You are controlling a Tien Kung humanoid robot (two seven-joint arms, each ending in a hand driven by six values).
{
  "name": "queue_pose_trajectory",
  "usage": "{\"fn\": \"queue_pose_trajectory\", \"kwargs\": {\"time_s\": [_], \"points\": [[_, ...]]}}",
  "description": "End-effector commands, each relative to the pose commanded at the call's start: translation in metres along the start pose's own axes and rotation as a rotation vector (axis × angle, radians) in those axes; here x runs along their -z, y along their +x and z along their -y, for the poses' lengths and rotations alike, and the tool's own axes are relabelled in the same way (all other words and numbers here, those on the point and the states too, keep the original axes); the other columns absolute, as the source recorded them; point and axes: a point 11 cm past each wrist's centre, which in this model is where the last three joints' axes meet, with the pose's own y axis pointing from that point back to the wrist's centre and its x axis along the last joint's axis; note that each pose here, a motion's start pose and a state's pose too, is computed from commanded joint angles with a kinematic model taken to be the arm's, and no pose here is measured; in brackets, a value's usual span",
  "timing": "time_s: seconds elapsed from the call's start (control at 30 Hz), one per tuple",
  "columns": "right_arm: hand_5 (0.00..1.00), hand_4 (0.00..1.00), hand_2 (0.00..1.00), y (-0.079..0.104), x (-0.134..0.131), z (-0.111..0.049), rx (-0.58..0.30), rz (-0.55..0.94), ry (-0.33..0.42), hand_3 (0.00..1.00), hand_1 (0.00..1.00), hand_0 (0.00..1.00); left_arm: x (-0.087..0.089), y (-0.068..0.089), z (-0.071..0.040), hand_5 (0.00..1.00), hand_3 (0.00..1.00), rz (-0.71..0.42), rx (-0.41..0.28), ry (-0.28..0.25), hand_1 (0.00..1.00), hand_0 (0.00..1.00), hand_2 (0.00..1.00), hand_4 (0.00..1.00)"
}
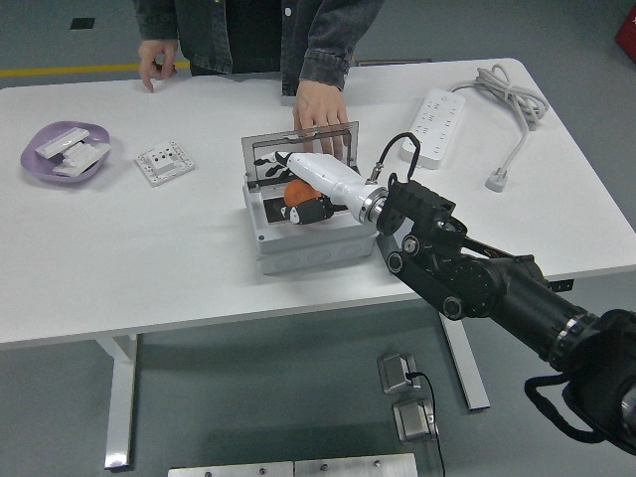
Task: Pick up the cylinder from the cube,place it in the box,flap close box
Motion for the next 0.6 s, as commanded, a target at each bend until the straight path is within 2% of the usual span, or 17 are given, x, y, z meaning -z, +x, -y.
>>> {"fn": "queue_pose_trajectory", "kwargs": {"time_s": [0.03, 0.3, 0.47, 0.6], "points": [[0.2, 0.906, 0.769, 0.0, 0.0, 0.0, -0.001, 0.001, 0.0, 0.98, 0.735, 0.821, 0.0, 0.0, 0.0, 0.212, 0.679, 0.0, 0.0, 0.0, 0.651, 0.661, 0.606, 0.653], [0.231, 0.932, 0.774, 0.003, 0.006, -0.005, -0.019, 0.085, 0.022, 0.998, 0.739, 0.835, 0.004, 0.0, 0.0, 0.212, 0.678, -0.003, 0.001, 0.007, 0.651, 0.661, 0.606, 0.652], [0.243, 0.937, 0.775, 0.02, 0.008, -0.017, -0.044, 0.162, 0.051, 0.998, 0.741, 0.844, 0.008, -0.001, 0.001, 0.211, 0.678, -0.009, 0.003, 0.013, 0.651, 0.662, 0.605, 0.652], [0.243, 0.937, 0.775, 0.041, 0.015, -0.026, -0.068, 0.185, 0.09, 0.998, 0.741, 0.844, 0.01, -0.001, 0.001, 0.211, 0.678, -0.012, 0.003, 0.014, 0.651, 0.662, 0.605, 0.652]]}}
